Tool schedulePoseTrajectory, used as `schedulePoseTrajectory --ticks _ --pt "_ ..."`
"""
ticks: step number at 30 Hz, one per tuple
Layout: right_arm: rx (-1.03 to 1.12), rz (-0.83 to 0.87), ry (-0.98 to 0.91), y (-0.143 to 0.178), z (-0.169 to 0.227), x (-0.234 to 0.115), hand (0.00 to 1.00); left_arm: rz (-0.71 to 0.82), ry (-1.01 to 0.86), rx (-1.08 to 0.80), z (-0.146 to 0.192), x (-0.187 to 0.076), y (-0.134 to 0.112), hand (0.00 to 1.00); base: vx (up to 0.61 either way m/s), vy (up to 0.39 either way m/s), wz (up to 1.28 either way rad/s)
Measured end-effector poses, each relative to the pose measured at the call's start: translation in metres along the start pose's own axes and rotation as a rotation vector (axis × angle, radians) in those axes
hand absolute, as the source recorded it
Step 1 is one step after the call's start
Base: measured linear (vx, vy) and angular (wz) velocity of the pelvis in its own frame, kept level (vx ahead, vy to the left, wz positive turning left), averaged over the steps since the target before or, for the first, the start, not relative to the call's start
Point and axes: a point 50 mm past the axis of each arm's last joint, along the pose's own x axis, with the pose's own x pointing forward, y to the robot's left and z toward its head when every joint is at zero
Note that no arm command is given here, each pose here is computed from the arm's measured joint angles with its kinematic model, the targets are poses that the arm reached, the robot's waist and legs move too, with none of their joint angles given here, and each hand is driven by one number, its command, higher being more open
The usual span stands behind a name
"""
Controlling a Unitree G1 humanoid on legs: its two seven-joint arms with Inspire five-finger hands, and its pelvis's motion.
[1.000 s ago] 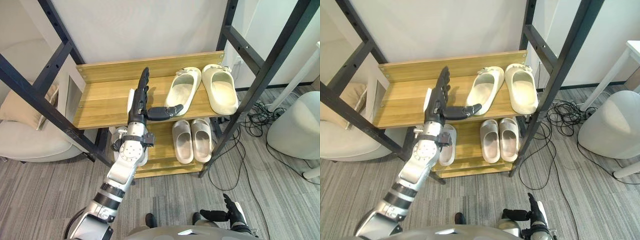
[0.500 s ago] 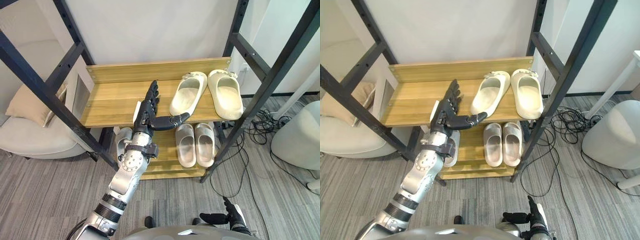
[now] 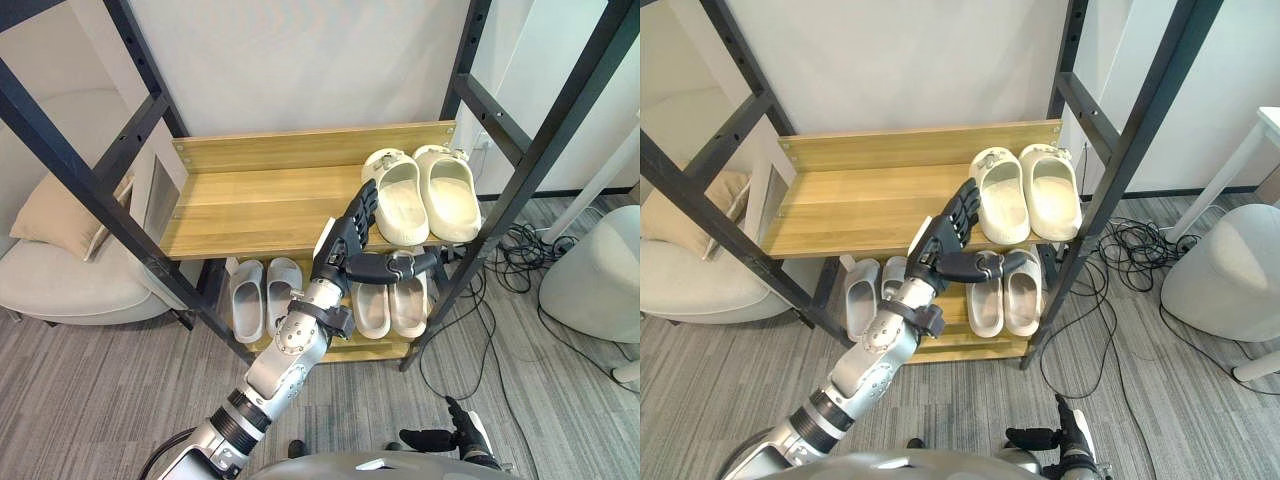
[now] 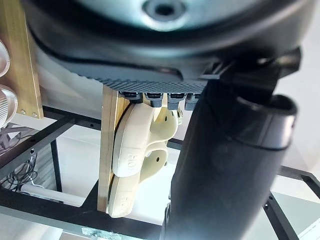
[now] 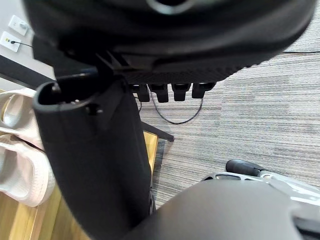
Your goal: Organize the slippers on the shoe rack
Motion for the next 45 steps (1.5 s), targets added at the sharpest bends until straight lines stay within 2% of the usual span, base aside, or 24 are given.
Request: schedulePoseTrajectory --ticks 16,20,23,26,30,37,41,45 --pt "0.001 -0.009 0.004 0.0 0.0 0.0 1.0 0.012 -0.003 0.079 0.0 0.007 0.005 1.0 0.0 0.0 -0.01" --pt "0.001 -0.009 0.005 0.0 0.0 0.0 1.0 0.021 -0.011 0.118 0.003 0.007 0.012 1.0 0.0 0.0 0.0" --pt "0.001 -0.009 0.006 -0.001 0.0 0.0 1.0 0.078 -0.029 0.141 0.01 0.008 0.027 1.0 0.0 0.0 0.0" --pt "0.0 -0.007 0.009 0.0 0.0 0.001 1.0 0.123 -0.05 0.134 0.015 0.002 0.037 1.0 0.0 0.0 0.0" --pt "-0.002 -0.003 0.012 0.0 0.001 0.002 1.0 0.122 -0.064 0.127 0.018 -0.014 0.038 1.0 0.0 0.0 0.05" --pt "-0.006 0.015 0.019 0.001 -0.001 0.002 1.0 0.054 -0.043 -0.036 0.015 -0.039 0.03 1.0 0.0 0.001 0.04" --pt "-0.025 0.036 0.018 0.001 -0.002 0.002 1.0 -0.114 0.023 -0.167 0.004 -0.055 0.007 1.0 -0.02 0.008 0.05" --pt "-0.036 0.045 0.016 0.0 -0.002 0.002 1.0 -0.219 0.094 -0.247 -0.009 -0.064 -0.01 1.0 0.0 0.0 0.0"
